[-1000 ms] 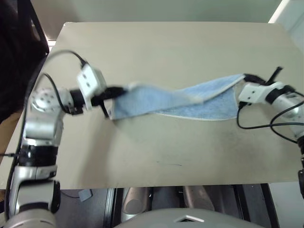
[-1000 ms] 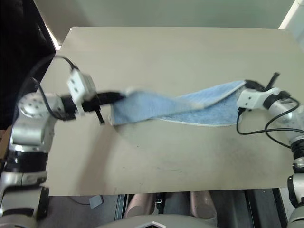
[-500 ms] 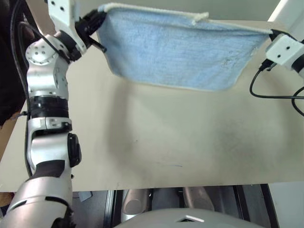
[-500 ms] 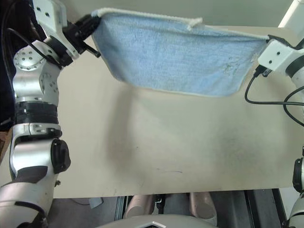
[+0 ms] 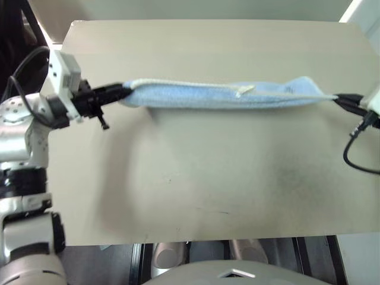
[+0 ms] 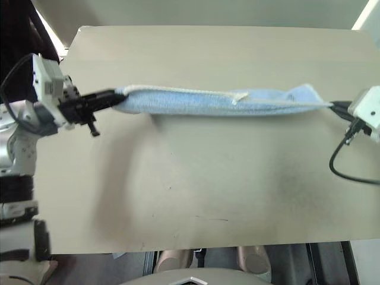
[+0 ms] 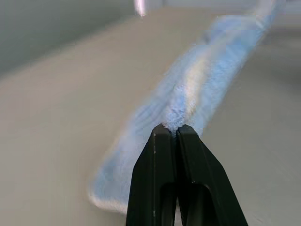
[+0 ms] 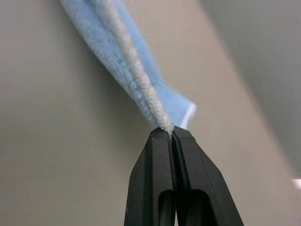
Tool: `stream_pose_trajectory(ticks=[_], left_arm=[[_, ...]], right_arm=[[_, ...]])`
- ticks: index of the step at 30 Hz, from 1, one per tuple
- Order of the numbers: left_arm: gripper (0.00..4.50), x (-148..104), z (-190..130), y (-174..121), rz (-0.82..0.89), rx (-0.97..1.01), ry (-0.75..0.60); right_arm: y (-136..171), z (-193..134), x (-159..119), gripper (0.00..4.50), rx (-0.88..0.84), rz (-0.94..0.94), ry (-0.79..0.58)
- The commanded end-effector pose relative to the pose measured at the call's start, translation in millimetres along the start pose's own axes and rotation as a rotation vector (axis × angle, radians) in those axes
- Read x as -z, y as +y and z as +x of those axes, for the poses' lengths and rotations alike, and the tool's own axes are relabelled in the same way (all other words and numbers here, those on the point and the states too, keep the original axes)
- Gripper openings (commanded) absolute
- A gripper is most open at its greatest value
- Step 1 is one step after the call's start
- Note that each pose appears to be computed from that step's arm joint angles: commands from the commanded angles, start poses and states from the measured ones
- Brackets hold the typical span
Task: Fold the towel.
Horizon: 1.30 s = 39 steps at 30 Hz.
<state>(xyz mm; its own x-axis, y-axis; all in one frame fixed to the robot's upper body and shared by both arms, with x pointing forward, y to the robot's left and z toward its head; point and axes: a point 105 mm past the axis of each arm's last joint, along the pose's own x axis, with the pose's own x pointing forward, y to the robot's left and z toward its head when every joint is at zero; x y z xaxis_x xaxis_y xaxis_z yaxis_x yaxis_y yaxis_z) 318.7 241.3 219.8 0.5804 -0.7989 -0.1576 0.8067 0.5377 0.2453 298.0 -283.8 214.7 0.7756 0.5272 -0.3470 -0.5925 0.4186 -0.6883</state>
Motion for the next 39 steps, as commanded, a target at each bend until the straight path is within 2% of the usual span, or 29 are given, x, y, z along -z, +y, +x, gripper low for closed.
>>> stream_pose_trajectory(ticks=[1,9,12,16,30,31,33,34,39], left_arm=[[0.00,-2.8,-14.2,-10.2,0.025,0.018,0.038],[0.00,10.9,-19.8,-22.1,-0.004,0.045,0.124],[0.00,11.1,-20.0,-22.7,-0.007,0.044,0.128],[0.00,26.3,-18.0,-25.0,-0.025,0.042,0.172],[0.00,26.5,-17.9,-25.0,-0.024,0.042,0.173],[0.00,41.9,-14.6,1.7,-0.023,-0.113,0.194],[0.00,61.5,-10.9,34.6,-0.023,-0.311,0.227],[0.00,65.8,-9.7,41.5,-0.021,-0.350,0.234],[0.00,69.6,-8.8,45.4,-0.020,-0.362,0.226]], right_arm=[[23.1,-8.1,-14.2,0.02,-0.112,0.079,-0.044],[62.2,-9.6,-13.3,0.02,-0.285,0.199,-0.025],[63.4,-10.3,-14.1,0.02,-0.289,0.206,-0.023],[64.1,3.1,-18.9,0.02,-0.278,0.171,-0.044],[63.8,4.0,-18.7,0.02,-0.277,0.170,-0.044],[39.3,29.7,-3.8,0.02,-0.163,0.137,-0.008],[6.4,71.0,4.1,0.02,-0.060,0.057,0.050],[-1.5,81.2,4.2,0.02,-0.048,0.030,0.065],[-6.3,89.3,9.1,0.02,-0.058,0.007,0.065]])
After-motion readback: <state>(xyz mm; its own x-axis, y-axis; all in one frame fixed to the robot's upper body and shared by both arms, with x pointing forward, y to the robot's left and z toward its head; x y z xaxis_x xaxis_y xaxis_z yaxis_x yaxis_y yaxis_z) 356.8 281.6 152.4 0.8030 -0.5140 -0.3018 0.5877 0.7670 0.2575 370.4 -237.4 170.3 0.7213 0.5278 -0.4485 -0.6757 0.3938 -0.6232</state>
